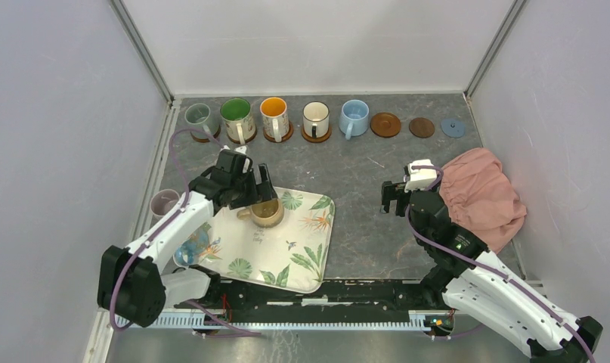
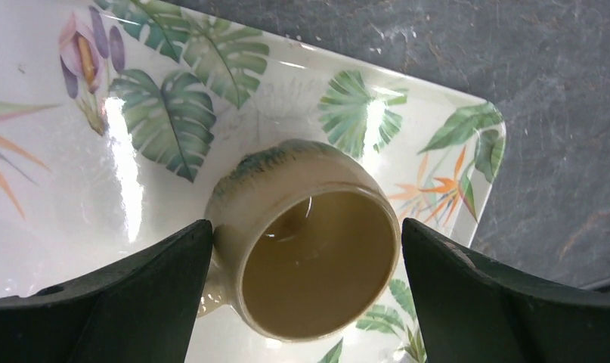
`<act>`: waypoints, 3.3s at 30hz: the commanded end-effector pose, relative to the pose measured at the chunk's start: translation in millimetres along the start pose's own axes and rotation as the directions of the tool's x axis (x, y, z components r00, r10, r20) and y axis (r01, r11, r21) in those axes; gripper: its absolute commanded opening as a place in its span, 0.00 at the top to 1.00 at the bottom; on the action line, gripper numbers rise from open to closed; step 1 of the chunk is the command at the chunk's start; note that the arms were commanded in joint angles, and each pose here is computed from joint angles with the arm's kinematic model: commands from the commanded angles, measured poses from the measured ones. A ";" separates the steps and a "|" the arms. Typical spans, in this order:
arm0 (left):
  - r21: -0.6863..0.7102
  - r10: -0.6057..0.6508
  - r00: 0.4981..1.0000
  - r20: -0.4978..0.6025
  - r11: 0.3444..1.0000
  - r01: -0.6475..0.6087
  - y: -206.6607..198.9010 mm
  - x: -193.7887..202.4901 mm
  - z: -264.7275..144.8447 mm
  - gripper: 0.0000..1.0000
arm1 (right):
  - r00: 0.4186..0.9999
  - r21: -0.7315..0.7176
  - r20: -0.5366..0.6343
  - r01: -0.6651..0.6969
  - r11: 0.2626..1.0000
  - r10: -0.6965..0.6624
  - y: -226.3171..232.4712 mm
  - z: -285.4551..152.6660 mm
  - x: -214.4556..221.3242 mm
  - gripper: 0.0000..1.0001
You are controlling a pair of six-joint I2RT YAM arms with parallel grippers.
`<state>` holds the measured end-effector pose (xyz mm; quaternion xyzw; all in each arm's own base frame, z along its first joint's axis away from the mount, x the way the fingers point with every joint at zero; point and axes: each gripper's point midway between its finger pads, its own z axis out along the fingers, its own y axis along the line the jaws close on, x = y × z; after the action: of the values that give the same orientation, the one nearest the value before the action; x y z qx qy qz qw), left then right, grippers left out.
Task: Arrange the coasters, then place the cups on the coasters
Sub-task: Move the cup to the tray, then pick up the cup from the tray.
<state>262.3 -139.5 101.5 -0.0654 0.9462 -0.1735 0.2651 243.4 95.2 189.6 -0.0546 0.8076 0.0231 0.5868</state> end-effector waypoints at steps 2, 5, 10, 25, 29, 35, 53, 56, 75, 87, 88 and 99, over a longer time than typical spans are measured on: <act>0.092 0.017 0.999 -0.040 0.996 -0.013 -21.3 22.3 -15.7 0.00 | 0.999 -0.020 0.037 -0.031 0.999 0.031 3.7 -2.3 -16.4 0.02; 0.123 0.019 0.998 -0.064 0.992 -0.011 -33.6 38.1 -18.8 0.00 | 0.999 -0.046 0.027 -0.036 0.998 0.037 9.4 -1.4 -14.4 0.02; 0.147 0.011 0.997 -0.076 0.989 0.000 -44.0 58.1 -25.2 0.00 | 0.999 -0.071 0.005 -0.044 0.997 0.045 15.8 0.2 -9.7 0.02; 0.261 0.019 0.995 -0.101 0.965 0.009 -69.5 92.3 -36.3 0.00 | 0.998 -0.134 -0.046 -0.053 0.990 0.047 32.2 2.9 -3.0 0.02; 0.309 0.037 0.994 -0.107 0.951 -0.002 -87.3 101.0 -36.6 0.00 | 0.997 -0.148 -0.066 -0.057 0.987 0.048 36.7 4.4 0.3 0.02; 0.387 0.067 0.992 -0.106 0.922 -0.021 -119.7 108.8 -31.4 0.00 | 0.994 -0.169 -0.100 -0.058 0.984 0.041 43.4 6.4 8.4 0.02; 0.193 0.014 0.994 0.108 0.981 -0.035 -77.5 74.0 -63.7 0.00 | 0.983 -0.316 -0.181 -0.064 0.946 0.006 91.5 12.5 24.4 0.03; 0.129 -0.006 0.971 0.240 0.991 -0.025 -56.4 49.3 -86.2 0.00 | 0.981 -0.360 -0.192 -0.062 0.931 -0.009 110.0 10.0 26.7 0.04; -0.165 0.061 0.725 0.687 0.984 0.073 10.3 -43.9 -154.1 0.00 | 0.961 -0.551 -0.236 -0.010 0.834 -0.145 241.4 -28.8 43.7 0.10; -0.127 0.014 0.700 0.714 0.986 0.110 31.0 -35.7 -167.4 0.00 | 0.939 -0.559 -0.280 0.008 0.829 -0.198 280.1 -12.1 69.1 0.18; -0.124 0.018 0.710 0.704 0.988 0.098 29.3 -34.1 -166.7 0.00 | 0.936 -0.560 -0.284 0.014 0.829 -0.207 282.2 -10.3 71.5 0.18; -0.098 0.144 0.784 0.603 0.990 -0.106 2.9 -21.6 -159.1 0.00 | 0.913 -0.555 -0.306 0.059 0.830 -0.270 295.6 2.1 91.9 0.31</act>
<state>196.8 -73.7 228.1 -0.1088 0.8128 -0.0894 0.5653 178.1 365.7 79.7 -0.2953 0.8659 0.1665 0.3679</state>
